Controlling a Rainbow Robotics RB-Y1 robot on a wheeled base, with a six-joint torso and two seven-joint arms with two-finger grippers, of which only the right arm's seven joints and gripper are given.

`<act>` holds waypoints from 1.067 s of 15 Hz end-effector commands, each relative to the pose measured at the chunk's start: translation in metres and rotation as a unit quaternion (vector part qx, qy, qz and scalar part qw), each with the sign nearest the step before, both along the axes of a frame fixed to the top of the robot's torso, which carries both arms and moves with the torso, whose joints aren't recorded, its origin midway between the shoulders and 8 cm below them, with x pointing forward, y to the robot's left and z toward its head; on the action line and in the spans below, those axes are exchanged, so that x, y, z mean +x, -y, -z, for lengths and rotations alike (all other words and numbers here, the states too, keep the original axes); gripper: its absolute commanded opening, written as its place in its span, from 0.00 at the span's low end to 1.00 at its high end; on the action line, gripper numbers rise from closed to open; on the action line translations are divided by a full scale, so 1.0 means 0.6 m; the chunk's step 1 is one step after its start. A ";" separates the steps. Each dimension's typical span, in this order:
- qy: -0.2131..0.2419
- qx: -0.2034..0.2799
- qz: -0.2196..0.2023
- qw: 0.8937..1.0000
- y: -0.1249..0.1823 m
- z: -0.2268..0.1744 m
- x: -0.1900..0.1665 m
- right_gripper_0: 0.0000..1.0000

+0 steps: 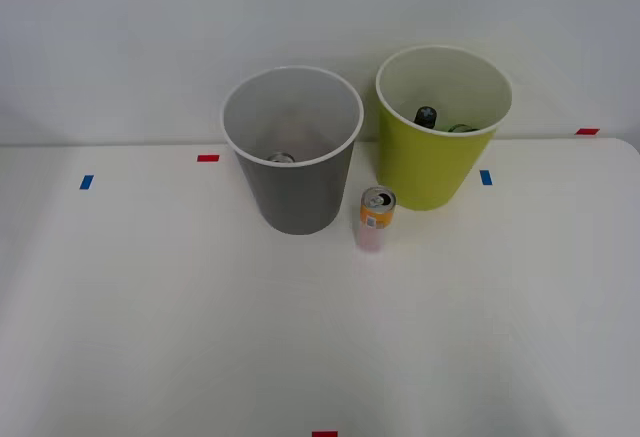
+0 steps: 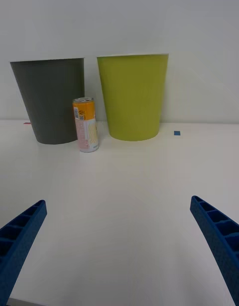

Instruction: Put cans in the gray bin, plastic bottles in the light green bin

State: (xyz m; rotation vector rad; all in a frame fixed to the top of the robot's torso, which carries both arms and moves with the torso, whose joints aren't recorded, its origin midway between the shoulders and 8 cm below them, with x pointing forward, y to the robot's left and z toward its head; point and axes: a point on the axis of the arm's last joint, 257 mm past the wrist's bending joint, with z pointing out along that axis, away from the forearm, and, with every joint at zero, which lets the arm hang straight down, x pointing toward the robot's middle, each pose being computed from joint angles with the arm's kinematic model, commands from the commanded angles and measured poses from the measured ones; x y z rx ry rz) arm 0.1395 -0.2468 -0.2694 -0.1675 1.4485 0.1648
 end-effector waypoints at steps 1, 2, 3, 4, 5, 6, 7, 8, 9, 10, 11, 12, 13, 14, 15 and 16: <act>0.000 0.000 0.000 1.000 0.000 0.000 0.000 1.00; 0.000 0.000 0.000 1.000 0.000 0.000 0.000 1.00; 0.000 0.000 0.000 1.000 0.000 0.000 0.000 1.00; 0.000 0.000 0.000 1.000 0.000 0.000 0.000 1.00; 0.000 0.000 0.000 1.000 0.000 0.000 0.000 1.00; 0.000 0.000 0.000 1.000 0.000 0.000 0.000 1.00; 0.000 0.000 0.000 1.000 0.000 0.000 0.000 1.00; 0.000 0.000 0.000 1.000 0.000 0.000 0.000 1.00; 0.000 0.000 0.000 1.000 0.000 0.000 0.000 1.00; 0.000 0.000 0.000 1.000 0.000 0.000 0.000 1.00; 0.000 0.000 0.000 1.000 0.000 0.000 0.000 1.00; 0.000 0.000 0.000 1.000 0.000 0.000 0.000 1.00; 0.000 0.000 0.000 1.000 0.000 0.000 0.000 1.00; 0.000 0.000 0.000 1.000 0.000 0.000 0.000 1.00; 0.000 0.000 0.000 1.000 0.000 0.000 0.000 1.00; 0.000 0.000 0.000 1.000 0.000 0.000 0.000 1.00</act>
